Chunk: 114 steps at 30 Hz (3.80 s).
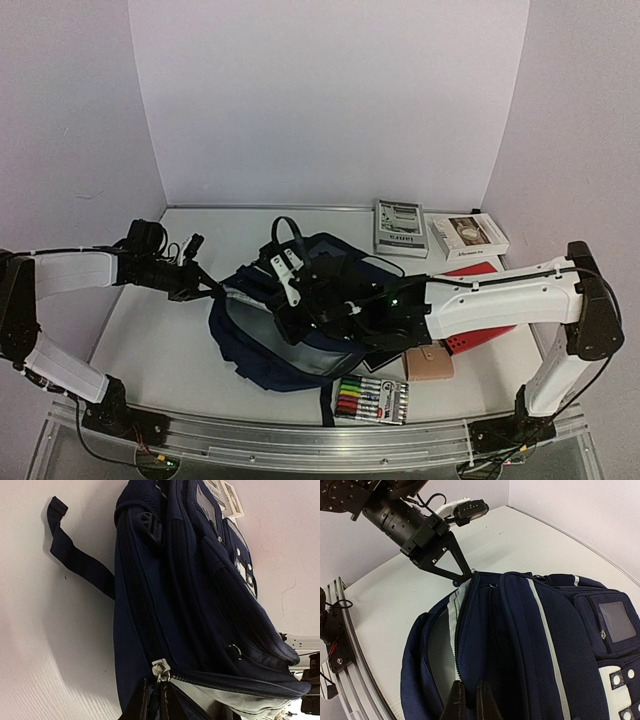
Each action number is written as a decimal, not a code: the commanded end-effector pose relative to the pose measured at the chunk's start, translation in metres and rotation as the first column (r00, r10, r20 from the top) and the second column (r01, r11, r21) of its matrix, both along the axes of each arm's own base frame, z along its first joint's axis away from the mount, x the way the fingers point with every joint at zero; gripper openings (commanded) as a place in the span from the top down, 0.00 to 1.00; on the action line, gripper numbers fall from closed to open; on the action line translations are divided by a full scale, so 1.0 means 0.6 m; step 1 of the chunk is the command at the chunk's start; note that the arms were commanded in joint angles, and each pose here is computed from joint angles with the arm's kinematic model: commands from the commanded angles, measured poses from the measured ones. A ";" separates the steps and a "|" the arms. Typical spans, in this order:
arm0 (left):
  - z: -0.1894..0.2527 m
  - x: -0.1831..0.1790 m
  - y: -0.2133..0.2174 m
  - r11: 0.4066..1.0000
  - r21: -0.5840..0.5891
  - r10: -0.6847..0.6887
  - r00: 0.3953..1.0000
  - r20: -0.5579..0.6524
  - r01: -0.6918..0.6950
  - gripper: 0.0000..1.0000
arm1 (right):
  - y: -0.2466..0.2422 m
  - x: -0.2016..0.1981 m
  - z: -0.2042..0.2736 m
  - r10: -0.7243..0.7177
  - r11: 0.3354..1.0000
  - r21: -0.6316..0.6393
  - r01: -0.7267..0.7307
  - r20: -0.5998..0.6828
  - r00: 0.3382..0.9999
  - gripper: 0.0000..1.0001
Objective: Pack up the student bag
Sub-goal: Unzip the student bag at the center of the board.
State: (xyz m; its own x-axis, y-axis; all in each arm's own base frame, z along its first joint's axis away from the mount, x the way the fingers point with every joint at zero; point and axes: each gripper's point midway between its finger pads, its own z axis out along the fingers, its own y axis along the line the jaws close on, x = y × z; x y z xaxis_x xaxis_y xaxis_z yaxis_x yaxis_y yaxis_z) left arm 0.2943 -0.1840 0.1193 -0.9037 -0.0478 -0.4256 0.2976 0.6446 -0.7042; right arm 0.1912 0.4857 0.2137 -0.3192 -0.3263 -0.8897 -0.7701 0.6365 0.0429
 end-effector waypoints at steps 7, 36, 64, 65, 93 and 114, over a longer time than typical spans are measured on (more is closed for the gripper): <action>-0.033 0.103 0.100 0.927 0.230 0.269 0.953 0.141 -0.295 0.90 | 0.004 -0.060 0.184 0.116 0.954 0.269 -0.131 0.073 0.991 1.00; -0.012 0.050 0.070 0.950 0.000 0.312 0.947 0.071 -0.313 0.53 | -0.003 -0.040 0.149 0.036 0.969 0.241 -0.049 0.060 0.998 1.00; -0.025 0.014 0.012 0.880 -0.145 0.386 0.858 -0.338 -0.453 0.45 | -0.027 -0.012 0.131 -0.093 0.962 0.261 0.079 0.041 0.995 1.00; -0.026 0.013 0.005 0.884 -0.143 0.378 0.860 -0.343 -0.446 0.45 | -0.027 -0.011 0.130 -0.094 0.962 0.260 0.080 0.042 0.995 1.00; -0.025 0.055 -0.018 0.895 -0.084 0.407 0.880 -0.246 -0.438 1.00 | -0.016 -0.071 0.112 0.129 0.961 0.245 -0.126 0.004 0.992 1.00; -0.026 -0.004 -0.007 0.919 -0.101 0.356 0.912 -0.203 -0.381 0.51 | -0.209 0.036 0.017 -0.334 0.938 0.136 0.319 0.109 0.936 1.00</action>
State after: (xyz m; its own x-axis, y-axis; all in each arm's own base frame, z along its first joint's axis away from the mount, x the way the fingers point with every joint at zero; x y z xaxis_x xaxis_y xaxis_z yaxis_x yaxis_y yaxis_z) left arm 0.3107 -0.1841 0.1129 -0.8415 -0.4824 -0.2432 -0.1092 0.5927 -0.7980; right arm 0.1936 0.3818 0.1960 -0.2720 -0.2711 -0.9233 -0.6350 0.7715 -0.0395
